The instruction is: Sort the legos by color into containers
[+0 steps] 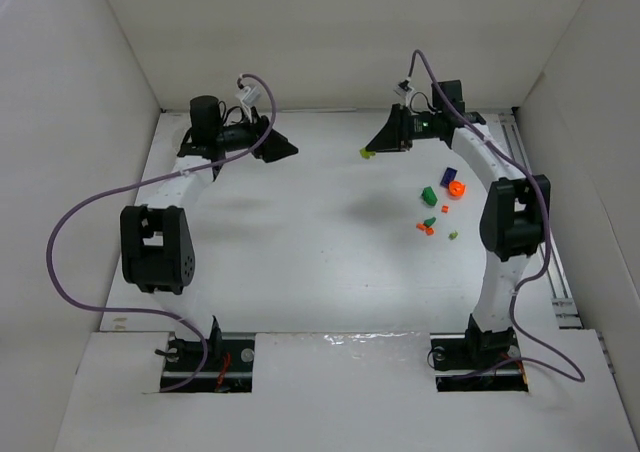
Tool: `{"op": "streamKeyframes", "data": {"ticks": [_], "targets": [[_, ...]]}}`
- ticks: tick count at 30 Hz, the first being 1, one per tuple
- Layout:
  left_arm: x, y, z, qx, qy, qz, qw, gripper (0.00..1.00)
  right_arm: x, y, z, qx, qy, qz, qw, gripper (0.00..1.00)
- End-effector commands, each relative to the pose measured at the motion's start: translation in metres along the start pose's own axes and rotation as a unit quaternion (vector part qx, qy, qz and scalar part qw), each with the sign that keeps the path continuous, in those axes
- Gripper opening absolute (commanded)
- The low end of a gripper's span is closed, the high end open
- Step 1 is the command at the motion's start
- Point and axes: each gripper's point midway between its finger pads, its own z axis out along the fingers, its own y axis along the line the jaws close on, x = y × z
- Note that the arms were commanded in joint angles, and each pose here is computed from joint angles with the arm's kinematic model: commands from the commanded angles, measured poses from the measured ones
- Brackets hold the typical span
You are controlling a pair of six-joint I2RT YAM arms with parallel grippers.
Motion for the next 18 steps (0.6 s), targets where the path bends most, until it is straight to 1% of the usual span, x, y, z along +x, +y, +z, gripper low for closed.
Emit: {"op": "streamKeyframes", "data": {"ticks": [1, 3, 6, 7, 8, 9, 11, 12, 13, 16, 17, 18], "targets": [[-0.048, -0.044, -0.002, 0.064, -0.068, 0.049, 0.994, 0.68, -0.019, 0.053, -0.008, -0.110, -0.006, -0.020, 0.994, 0.18], [-0.046, -0.049, 0.010, 0.081, -0.067, 0.036, 0.994, 0.68, -0.013, 0.056, -0.004, -0.136, 0.010, -0.004, 0.991, 0.18], [-0.044, -0.057, 0.023, 0.102, -0.068, 0.013, 0.992, 0.68, -0.013, 0.074, -0.001, -0.166, 0.026, -0.023, 0.986, 0.18], [-0.049, -0.063, 0.029, 0.121, -0.082, 0.032, 0.989, 0.68, -0.015, 0.072, 0.000, -0.170, 0.028, -0.021, 0.985, 0.18], [-0.045, -0.064, 0.031, 0.132, -0.083, -0.022, 0.988, 0.68, -0.013, 0.075, 0.005, -0.177, 0.036, -0.017, 0.983, 0.17], [-0.053, -0.076, 0.031, 0.149, -0.095, -0.012, 0.984, 0.68, -0.012, 0.083, 0.007, -0.186, 0.042, -0.025, 0.981, 0.17], [-0.054, -0.071, 0.034, 0.154, -0.099, -0.012, 0.983, 0.68, -0.011, 0.083, 0.013, -0.190, 0.044, -0.033, 0.980, 0.17], [-0.061, -0.072, 0.035, 0.157, -0.102, -0.009, 0.982, 0.68, -0.008, 0.086, 0.015, -0.197, 0.050, -0.034, 0.979, 0.17], [-0.063, -0.073, 0.036, 0.161, -0.101, -0.029, 0.981, 0.68, -0.011, 0.089, 0.014, -0.198, 0.046, -0.047, 0.978, 0.17], [-0.066, -0.078, 0.035, 0.186, -0.099, -0.040, 0.977, 0.68, -0.016, 0.094, 0.018, -0.201, 0.040, -0.073, 0.976, 0.17], [-0.064, -0.076, 0.036, 0.188, -0.095, -0.059, 0.976, 0.68, -0.014, 0.097, 0.022, -0.201, 0.041, -0.073, 0.976, 0.17], [-0.064, -0.078, 0.035, 0.190, -0.096, -0.061, 0.975, 0.68, -0.017, 0.099, 0.022, -0.202, 0.037, -0.086, 0.975, 0.17]]}}
